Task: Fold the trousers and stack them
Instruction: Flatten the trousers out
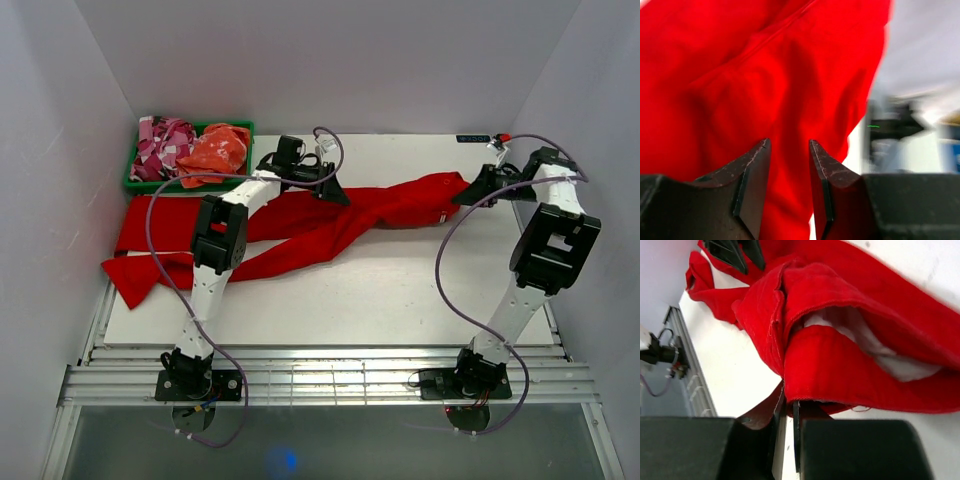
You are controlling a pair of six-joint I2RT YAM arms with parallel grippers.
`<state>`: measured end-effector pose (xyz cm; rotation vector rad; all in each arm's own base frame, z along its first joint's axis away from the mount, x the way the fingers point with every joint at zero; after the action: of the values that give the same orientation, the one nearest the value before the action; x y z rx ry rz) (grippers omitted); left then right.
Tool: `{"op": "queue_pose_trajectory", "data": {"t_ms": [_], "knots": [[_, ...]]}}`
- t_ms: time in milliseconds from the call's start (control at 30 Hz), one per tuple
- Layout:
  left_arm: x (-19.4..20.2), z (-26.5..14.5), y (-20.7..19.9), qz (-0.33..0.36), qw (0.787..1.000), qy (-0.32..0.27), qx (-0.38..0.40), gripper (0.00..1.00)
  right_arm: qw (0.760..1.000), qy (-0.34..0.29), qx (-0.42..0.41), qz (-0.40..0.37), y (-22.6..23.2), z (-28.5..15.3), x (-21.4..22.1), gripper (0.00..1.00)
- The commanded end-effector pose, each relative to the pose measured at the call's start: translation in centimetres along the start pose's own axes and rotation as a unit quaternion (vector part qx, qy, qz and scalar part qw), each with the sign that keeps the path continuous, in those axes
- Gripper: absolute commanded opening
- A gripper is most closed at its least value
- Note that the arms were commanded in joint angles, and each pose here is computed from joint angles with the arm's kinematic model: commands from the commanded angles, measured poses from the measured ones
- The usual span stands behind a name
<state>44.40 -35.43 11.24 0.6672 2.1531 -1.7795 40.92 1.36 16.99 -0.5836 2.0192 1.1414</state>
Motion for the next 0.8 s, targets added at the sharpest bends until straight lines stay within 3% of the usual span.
{"op": "queue_pose_trajectory", "data": {"t_ms": [0,67,133,233,300,400,500,567,667,700,767], "knots": [[3.0,-3.5,0.3,0.113,0.974,0.068,-0.183,0.47,0.983,0.028,-0.011,0.18,2.1,-2.7,2.9,0.08],[1.6,-5.5,-1.9,0.182,0.953,0.035,-0.238,0.49,0.973,0.066,0.025,0.219,1.3,-3.8,5.7,0.08],[2.5,-8.7,-2.8,0.227,0.919,0.02,-0.321,0.5,0.964,0.098,0.064,0.239,0.6,-5.1,7.4,0.08],[2.9,-12.8,-4.1,0.296,0.866,0.006,-0.403,0.58,0.932,0.101,0.104,0.333,-0.1,-7.1,9.0,0.08],[4.0,-14.1,-4.8,0.318,0.851,0.022,-0.417,0.6,0.923,0.087,0.112,0.359,-0.2,-7.9,8.9,0.08],[6.1,-15.0,-6.1,0.359,0.839,0.042,-0.407,0.62,0.936,0.085,0.116,0.322,-0.4,-8.0,7.8,0.08],[5.2,-14.1,-7.4,0.374,0.847,0.047,-0.376,0.62,0.95,0.112,0.128,0.262,-0.3,-7.7,7.8,0.08],[2.0,-13.2,-8.9,0.401,0.84,0.032,-0.363,0.63,0.951,0.143,0.132,0.241,0.1,-6.9,9.0,0.08],[-0.9,-10.5,-6.6,0.411,0.832,0.042,-0.37,0.62,0.948,0.19,0.161,0.196,0.1,-6.4,11.1,0.08],[-4.3,-9.8,-8.0,0.433,0.821,0.017,-0.371,0.62,0.949,0.198,0.165,0.179,0.5,-6.1,11.2,0.08],[-4.7,-6.5,-3.9,0.417,0.829,0.051,-0.37,0.62,0.945,0.229,0.172,0.159,0.5,-6.0,12.8,0.08]]}}
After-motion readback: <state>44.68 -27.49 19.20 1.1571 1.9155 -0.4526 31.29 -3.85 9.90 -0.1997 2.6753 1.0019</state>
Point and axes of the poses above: each gripper's point midway between its finger pads, its own z axis out along the fingers, its own y axis along the line the jaws close on, x = y × z, the point moved 1 cm from there along -z, back along the fingers, and after that the axes turned 5 degrees about -z, right-handed, at the moved point
